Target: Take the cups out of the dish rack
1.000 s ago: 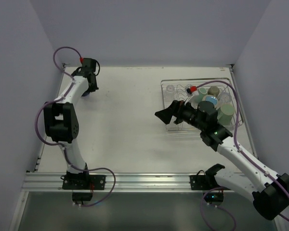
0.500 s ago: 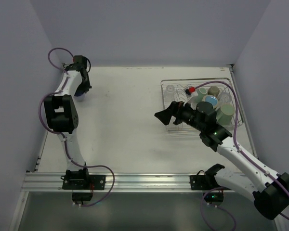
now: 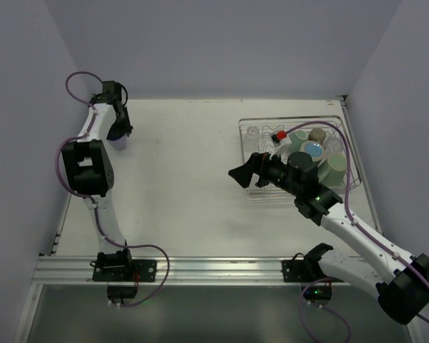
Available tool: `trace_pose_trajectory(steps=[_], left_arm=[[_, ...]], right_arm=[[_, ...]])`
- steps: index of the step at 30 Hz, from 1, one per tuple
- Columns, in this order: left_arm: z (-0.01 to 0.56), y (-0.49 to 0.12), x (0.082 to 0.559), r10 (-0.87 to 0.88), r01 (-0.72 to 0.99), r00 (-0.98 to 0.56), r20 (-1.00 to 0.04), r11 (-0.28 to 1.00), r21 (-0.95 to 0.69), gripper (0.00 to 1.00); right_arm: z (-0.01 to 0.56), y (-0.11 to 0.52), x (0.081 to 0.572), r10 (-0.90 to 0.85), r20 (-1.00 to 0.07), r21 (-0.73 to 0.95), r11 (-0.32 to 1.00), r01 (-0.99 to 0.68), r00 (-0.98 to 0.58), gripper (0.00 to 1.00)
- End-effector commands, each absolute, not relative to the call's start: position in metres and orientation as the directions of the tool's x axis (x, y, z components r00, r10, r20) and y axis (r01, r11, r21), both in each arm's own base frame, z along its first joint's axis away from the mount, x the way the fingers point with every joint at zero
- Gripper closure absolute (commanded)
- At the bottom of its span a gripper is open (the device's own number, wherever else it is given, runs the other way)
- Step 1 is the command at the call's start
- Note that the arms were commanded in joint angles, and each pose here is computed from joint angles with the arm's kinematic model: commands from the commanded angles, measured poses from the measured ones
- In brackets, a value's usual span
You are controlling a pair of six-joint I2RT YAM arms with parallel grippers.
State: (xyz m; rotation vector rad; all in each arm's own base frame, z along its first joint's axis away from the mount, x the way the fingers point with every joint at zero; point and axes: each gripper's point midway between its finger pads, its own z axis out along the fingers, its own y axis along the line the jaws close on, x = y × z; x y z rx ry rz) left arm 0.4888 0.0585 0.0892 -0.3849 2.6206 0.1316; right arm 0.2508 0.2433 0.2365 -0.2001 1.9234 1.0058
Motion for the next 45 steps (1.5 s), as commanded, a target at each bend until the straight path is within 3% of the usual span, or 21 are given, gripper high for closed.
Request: trace_pose_trajectory(steps=[1,11,14,15,18,22,23,25,26,28,29,31,32,34,37,40,45], left_arm=[[0.108,0.064,0.497,-0.237,-0.290,-0.823,-0.516,0.957,0.023,0.64],[0.128,0.071,0.503,-0.235,-0.310,-0.792,-0.564,0.950,0.040,0.35],[0.144,0.073,0.506,-0.239,-0.324,-0.762,-0.602,0.946,0.035,0.20],[0.150,0.074,0.507,-0.240,-0.328,-0.749,-0.618,0.944,0.031,0.00],[0.186,0.073,0.510,-0.246,-0.336,-0.686,-0.685,0.942,-0.002,0.00],[0.246,0.067,0.511,-0.266,-0.340,-0.553,-0.790,0.937,-0.078,0.00],[0.262,0.065,0.513,-0.266,-0.332,-0.502,-0.823,0.938,-0.101,0.00],[0.309,0.055,0.501,-0.269,-0.319,-0.396,-0.878,0.937,-0.144,0.00],[0.313,0.048,0.494,-0.273,-0.310,-0.377,-0.885,0.938,-0.158,0.00],[0.366,0.028,0.473,-0.279,-0.247,-0.241,-0.930,0.944,-0.219,0.00],[0.356,0.000,0.462,-0.276,-0.193,-0.257,-0.926,0.954,-0.230,0.00],[0.400,-0.042,0.429,-0.321,-0.020,-0.145,-0.936,0.947,-0.321,0.00],[0.382,-0.073,0.414,-0.339,0.049,-0.189,-0.922,0.934,-0.354,0.00],[0.423,-0.113,0.360,-0.459,0.265,-0.103,-0.882,0.842,-0.469,0.00],[0.435,-0.142,0.325,-0.561,0.375,-0.149,-0.815,0.730,-0.571,0.00],[0.440,-0.157,0.300,-0.625,0.413,-0.190,-0.757,0.649,-0.639,0.00],[0.447,-0.171,0.278,-0.659,0.445,-0.233,-0.715,0.581,-0.681,0.00]], right_arm=[[0.253,0.242,0.255,0.264,-0.819,0.539,0.659,-0.525,-0.510,0.01],[0.254,0.242,0.256,0.263,-0.826,0.529,0.666,-0.526,-0.498,0.01],[0.255,0.241,0.256,0.264,-0.828,0.527,0.669,-0.525,-0.495,0.01],[0.255,0.240,0.256,0.264,-0.830,0.524,0.673,-0.522,-0.492,0.01],[0.255,0.237,0.258,0.263,-0.833,0.516,0.688,-0.511,-0.487,0.01],[0.250,0.230,0.263,0.260,-0.835,0.500,0.726,-0.472,-0.485,0.09],[0.248,0.228,0.265,0.256,-0.835,0.494,0.738,-0.460,-0.487,0.17],[0.243,0.219,0.270,0.256,-0.837,0.476,0.776,-0.413,-0.483,0.24],[0.240,0.215,0.272,0.252,-0.839,0.464,0.793,-0.393,-0.482,0.35],[0.230,0.202,0.279,0.244,-0.842,0.428,0.845,-0.320,-0.481,0.46],[0.226,0.197,0.282,0.237,-0.846,0.409,0.864,-0.295,-0.478,0.51],[0.219,0.185,0.287,0.221,-0.850,0.365,0.901,-0.234,-0.478,0.56],[0.210,0.181,0.289,0.206,-0.847,0.345,0.915,-0.210,-0.490,0.56],[0.199,0.175,0.293,0.182,-0.840,0.306,0.937,-0.170,-0.511,0.57],[0.189,0.170,0.298,0.163,-0.837,0.273,0.952,-0.141,-0.523,0.52],[0.174,0.170,0.304,0.131,-0.815,0.235,0.965,-0.116,-0.565,0.37],[0.156,0.174,0.315,0.105,-0.787,0.196,0.977,-0.085,-0.607,0.33]])
